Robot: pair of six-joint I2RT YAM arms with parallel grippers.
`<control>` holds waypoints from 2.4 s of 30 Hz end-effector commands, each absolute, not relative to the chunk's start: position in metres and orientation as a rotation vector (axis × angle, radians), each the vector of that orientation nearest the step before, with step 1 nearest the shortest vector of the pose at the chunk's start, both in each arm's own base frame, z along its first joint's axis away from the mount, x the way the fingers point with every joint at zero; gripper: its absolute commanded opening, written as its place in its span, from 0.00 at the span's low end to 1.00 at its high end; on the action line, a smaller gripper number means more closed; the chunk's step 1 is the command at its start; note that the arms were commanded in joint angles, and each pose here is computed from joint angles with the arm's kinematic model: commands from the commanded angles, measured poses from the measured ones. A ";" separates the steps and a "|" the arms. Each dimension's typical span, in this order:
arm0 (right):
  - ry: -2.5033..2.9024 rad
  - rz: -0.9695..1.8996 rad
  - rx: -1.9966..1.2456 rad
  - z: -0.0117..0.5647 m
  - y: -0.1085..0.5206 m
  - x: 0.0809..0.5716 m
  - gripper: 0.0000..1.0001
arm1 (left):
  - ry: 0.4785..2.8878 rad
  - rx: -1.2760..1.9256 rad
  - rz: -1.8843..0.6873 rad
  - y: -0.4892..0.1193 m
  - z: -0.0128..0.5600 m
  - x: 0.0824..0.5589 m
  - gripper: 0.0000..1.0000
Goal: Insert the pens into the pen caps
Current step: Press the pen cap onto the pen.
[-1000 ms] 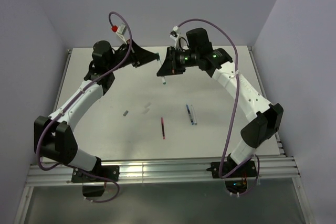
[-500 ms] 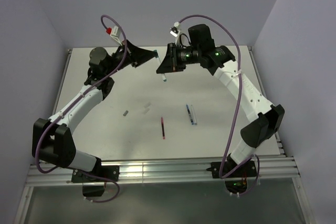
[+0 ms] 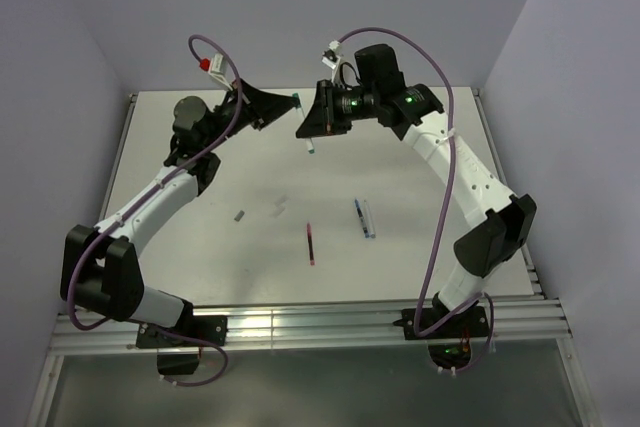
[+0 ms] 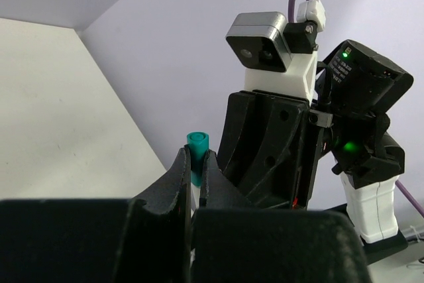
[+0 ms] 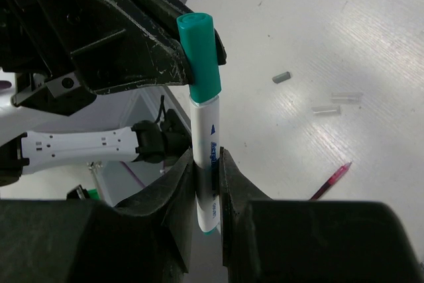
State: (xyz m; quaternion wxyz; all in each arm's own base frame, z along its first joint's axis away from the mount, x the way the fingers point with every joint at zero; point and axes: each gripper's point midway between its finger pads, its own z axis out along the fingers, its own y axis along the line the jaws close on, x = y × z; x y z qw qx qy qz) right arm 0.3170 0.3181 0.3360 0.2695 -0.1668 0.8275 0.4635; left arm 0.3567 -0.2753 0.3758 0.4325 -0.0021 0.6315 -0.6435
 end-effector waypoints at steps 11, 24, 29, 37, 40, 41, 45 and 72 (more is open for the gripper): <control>1.630 1.014 -0.413 0.462 0.296 0.389 0.00 | 1.871 0.306 -1.825 -0.326 0.317 0.265 0.00; 1.508 0.864 -0.678 0.461 0.288 0.373 0.00 | 1.774 0.598 -1.683 -0.327 0.336 0.265 0.00; 1.433 0.941 -0.739 0.478 0.294 0.360 0.00 | 1.720 0.696 -1.593 -0.328 0.339 0.271 0.00; 1.322 1.032 -0.742 0.518 0.303 0.353 0.00 | 1.596 0.782 -1.635 -0.327 0.368 0.263 0.00; 1.295 1.019 -0.775 0.521 0.302 0.349 0.00 | 1.576 0.798 -1.628 -0.323 0.376 0.263 0.00; 1.292 1.016 -0.781 0.521 0.303 0.348 0.00 | 1.572 0.798 -1.621 -0.320 0.377 0.266 0.00; 1.278 1.008 -0.791 0.524 0.300 0.346 0.00 | 1.559 0.773 -1.614 -0.312 0.383 0.272 0.00; 1.323 0.938 -0.848 0.501 0.292 0.348 0.00 | 1.500 0.686 -1.571 -0.278 0.415 0.293 0.58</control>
